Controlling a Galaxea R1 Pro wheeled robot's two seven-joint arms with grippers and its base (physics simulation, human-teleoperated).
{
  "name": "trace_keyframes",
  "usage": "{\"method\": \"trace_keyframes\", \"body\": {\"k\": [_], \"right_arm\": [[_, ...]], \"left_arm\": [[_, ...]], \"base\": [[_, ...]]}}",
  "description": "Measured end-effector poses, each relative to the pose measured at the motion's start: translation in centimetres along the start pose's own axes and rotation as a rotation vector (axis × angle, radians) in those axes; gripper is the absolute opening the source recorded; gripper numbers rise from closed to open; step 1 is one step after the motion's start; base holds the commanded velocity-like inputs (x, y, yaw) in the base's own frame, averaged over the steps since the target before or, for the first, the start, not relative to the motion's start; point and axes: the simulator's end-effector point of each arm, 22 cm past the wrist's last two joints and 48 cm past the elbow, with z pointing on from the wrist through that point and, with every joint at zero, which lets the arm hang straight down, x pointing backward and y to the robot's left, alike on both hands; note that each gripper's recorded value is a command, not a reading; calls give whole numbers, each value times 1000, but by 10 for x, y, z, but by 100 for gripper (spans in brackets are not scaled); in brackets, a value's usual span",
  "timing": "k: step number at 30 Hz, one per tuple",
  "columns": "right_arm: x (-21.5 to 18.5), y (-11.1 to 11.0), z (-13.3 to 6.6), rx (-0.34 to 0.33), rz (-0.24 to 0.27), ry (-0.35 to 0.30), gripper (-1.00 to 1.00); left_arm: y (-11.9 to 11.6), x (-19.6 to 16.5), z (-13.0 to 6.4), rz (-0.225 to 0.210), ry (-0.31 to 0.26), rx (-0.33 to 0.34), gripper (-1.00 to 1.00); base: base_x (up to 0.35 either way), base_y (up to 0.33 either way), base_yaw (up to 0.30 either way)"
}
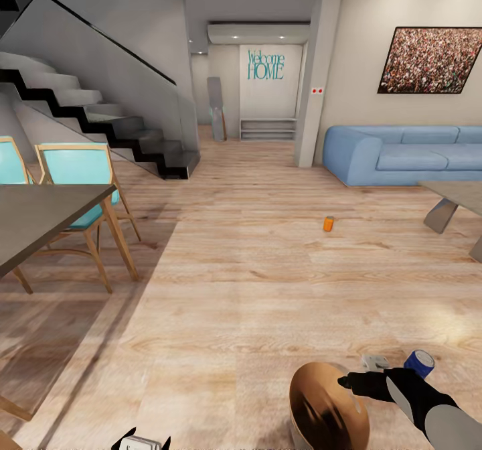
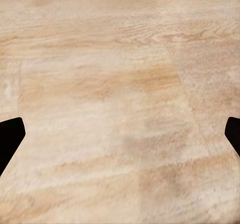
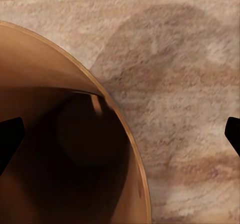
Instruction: Put the three can of soda from the living room inside the tash can in the kitchen.
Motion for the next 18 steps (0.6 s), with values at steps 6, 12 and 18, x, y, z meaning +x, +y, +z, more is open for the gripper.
{"method": "trace_keyframes", "body": {"k": [6,12,18], "right_arm": [[0,1,0,0,0,0,100],[4,0,6,-1,0,0,100],[13,-3,16,-1,1,-1,100]], "left_arm": [[0,0,0,-1,0,1,100],[0,6,3,0,0,2,100],[0,20,8,3,2,2,100]], "base": [[0,0,0],[0,0,0],[0,0,0]]}}
